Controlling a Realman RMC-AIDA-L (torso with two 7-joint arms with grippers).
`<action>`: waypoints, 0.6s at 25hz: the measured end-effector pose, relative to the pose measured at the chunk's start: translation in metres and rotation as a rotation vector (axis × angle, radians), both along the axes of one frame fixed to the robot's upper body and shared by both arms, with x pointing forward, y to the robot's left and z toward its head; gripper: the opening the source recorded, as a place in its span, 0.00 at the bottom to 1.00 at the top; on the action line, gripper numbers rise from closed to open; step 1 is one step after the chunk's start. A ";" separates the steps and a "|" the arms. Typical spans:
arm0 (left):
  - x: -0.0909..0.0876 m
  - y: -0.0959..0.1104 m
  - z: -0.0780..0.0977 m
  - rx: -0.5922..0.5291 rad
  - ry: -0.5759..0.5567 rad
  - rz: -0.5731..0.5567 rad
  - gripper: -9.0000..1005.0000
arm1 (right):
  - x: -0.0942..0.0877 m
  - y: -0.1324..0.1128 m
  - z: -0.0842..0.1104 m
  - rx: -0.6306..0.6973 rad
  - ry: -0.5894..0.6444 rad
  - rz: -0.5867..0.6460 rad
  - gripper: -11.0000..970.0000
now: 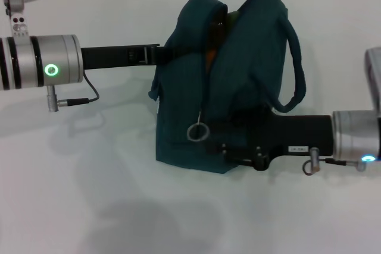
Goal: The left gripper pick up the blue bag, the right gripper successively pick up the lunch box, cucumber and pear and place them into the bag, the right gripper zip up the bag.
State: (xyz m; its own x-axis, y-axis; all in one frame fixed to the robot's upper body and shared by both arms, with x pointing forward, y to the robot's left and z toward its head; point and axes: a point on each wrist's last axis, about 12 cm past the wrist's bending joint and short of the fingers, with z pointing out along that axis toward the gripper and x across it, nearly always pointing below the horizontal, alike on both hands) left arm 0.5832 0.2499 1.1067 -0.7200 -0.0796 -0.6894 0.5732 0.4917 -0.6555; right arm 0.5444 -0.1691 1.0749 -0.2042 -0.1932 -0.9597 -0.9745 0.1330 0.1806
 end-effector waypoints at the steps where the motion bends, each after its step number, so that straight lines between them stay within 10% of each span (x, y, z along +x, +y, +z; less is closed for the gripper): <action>1: 0.000 0.000 0.000 0.000 0.000 0.000 0.06 | 0.000 0.000 0.000 0.000 0.000 0.000 0.47; 15: -0.001 0.000 -0.001 -0.006 -0.002 0.004 0.06 | 0.003 0.008 -0.003 0.003 0.020 -0.047 0.47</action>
